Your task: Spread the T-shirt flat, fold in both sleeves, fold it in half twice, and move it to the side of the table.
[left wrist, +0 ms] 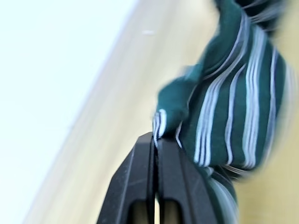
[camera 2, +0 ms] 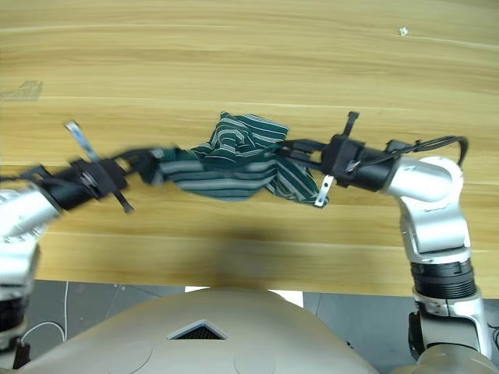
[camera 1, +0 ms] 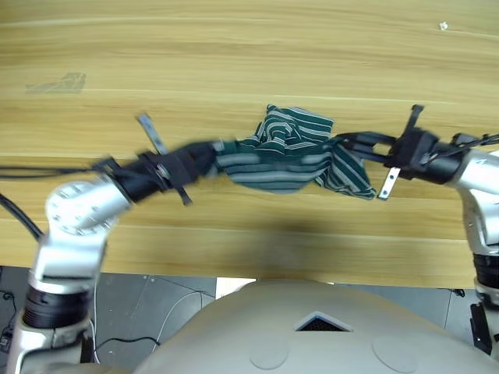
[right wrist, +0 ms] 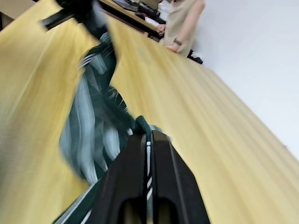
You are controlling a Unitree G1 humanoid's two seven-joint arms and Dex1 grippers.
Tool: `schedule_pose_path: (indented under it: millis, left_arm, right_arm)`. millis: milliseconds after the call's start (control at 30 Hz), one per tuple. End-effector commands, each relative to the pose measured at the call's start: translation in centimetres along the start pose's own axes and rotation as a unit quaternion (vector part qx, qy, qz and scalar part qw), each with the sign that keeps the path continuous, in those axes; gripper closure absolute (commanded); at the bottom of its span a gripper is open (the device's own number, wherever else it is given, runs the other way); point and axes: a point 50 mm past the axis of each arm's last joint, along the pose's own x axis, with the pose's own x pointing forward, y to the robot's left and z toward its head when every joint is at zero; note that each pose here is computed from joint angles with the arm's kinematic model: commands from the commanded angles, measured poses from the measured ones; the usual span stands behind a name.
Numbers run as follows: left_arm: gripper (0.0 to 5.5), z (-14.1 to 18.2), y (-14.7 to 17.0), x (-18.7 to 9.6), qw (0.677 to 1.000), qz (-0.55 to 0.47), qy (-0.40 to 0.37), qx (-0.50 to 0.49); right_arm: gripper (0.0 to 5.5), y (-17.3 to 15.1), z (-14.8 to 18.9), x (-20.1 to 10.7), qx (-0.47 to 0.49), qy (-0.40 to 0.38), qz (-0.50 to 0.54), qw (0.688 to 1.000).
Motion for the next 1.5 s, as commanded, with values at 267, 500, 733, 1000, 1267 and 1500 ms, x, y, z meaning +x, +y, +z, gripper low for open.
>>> schedule_pose_path:
  millis: [267,500,733,1000,1267,1500]
  left_arm:
    - [5.49,10.2,16.4,5.5,0.977,0.084,-0.016,0.196]
    - [5.49,8.6,24.1,10.9,0.920,0.223,0.168,0.275]
    - [5.49,11.2,27.0,10.2,0.869,0.322,0.205,0.314]
    - [5.49,7.5,24.9,11.5,0.875,0.231,0.226,0.362]
    - [5.49,-3.4,-8.4,9.5,0.934,-0.254,-0.027,0.249]
    - [5.49,0.0,-6.4,3.4,0.950,-0.154,0.001,0.271]
  right_arm:
    - [5.50,-14.6,9.0,-2.2,-0.193,0.036,-0.119,0.973]
    - [5.50,-24.6,10.1,0.9,-0.224,0.164,-0.358,0.892]
    - [5.50,-26.4,12.6,0.6,-0.350,0.248,-0.454,0.781]
    - [5.50,-25.4,8.8,1.4,-0.395,0.295,-0.400,0.773]
    - [5.50,1.2,-9.1,5.1,-0.320,0.150,0.119,0.928]
    - [5.50,2.0,-3.6,2.5,-0.233,0.095,0.076,0.965]
